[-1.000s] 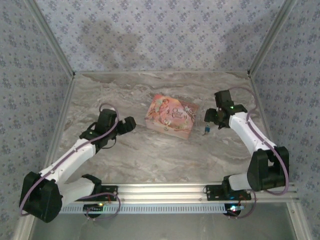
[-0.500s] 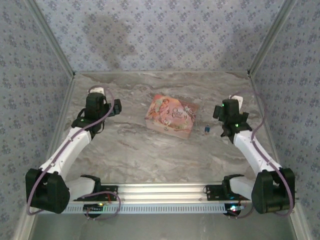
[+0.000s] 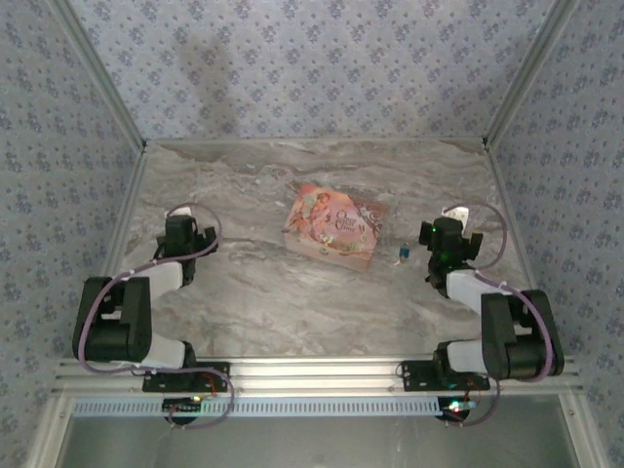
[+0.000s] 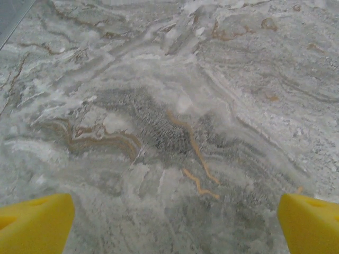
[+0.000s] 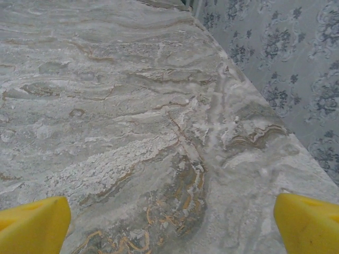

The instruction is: Unlock a padlock with a key

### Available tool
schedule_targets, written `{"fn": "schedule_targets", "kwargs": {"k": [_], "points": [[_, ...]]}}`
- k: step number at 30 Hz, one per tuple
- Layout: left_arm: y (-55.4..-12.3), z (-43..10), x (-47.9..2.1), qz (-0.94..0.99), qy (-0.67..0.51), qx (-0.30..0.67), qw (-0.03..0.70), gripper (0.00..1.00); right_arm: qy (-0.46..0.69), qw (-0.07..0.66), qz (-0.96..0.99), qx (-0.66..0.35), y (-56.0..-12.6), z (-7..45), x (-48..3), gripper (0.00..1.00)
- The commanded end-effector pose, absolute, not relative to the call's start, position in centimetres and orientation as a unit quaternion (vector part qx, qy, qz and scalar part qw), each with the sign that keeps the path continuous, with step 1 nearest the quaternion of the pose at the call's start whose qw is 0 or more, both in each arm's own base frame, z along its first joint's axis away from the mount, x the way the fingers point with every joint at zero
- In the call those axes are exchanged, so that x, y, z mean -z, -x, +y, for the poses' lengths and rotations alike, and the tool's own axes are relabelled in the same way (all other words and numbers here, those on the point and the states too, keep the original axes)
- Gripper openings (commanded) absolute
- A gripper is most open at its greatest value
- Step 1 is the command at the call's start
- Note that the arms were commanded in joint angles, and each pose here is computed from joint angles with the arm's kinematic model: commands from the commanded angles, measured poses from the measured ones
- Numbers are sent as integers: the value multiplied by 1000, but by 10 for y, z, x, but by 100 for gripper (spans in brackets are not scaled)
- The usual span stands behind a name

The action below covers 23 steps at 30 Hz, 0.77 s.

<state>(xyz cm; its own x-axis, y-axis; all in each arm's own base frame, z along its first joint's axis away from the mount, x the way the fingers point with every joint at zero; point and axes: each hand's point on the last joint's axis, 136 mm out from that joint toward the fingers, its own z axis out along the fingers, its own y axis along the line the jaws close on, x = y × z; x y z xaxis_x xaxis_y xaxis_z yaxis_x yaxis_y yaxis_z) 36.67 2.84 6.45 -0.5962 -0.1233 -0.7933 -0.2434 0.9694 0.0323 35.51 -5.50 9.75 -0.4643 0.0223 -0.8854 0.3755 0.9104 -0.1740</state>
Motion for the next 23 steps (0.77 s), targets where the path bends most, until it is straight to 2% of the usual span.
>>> {"fn": "schedule_targets", "kwargs": {"k": [1, 4, 8, 9, 23], "points": [[-396, 30, -99, 860, 91, -71, 498, 98, -108, 571, 802, 138, -370, -45, -111, 100], [-402, 19, -105, 848, 44, -60, 524, 98, -56, 579, 804, 121, -379, -31, -102, 100], [-395, 25, -92, 816, 58, -53, 573, 98, -71, 578, 806, 106, -385, -39, -92, 100], [-395, 25, -90, 824, 57, -53, 562, 98, -74, 554, 823, 104, -384, -39, -87, 100], [-395, 25, -91, 824, 59, -54, 561, 98, -66, 560, 821, 94, -386, -38, -88, 100]]}}
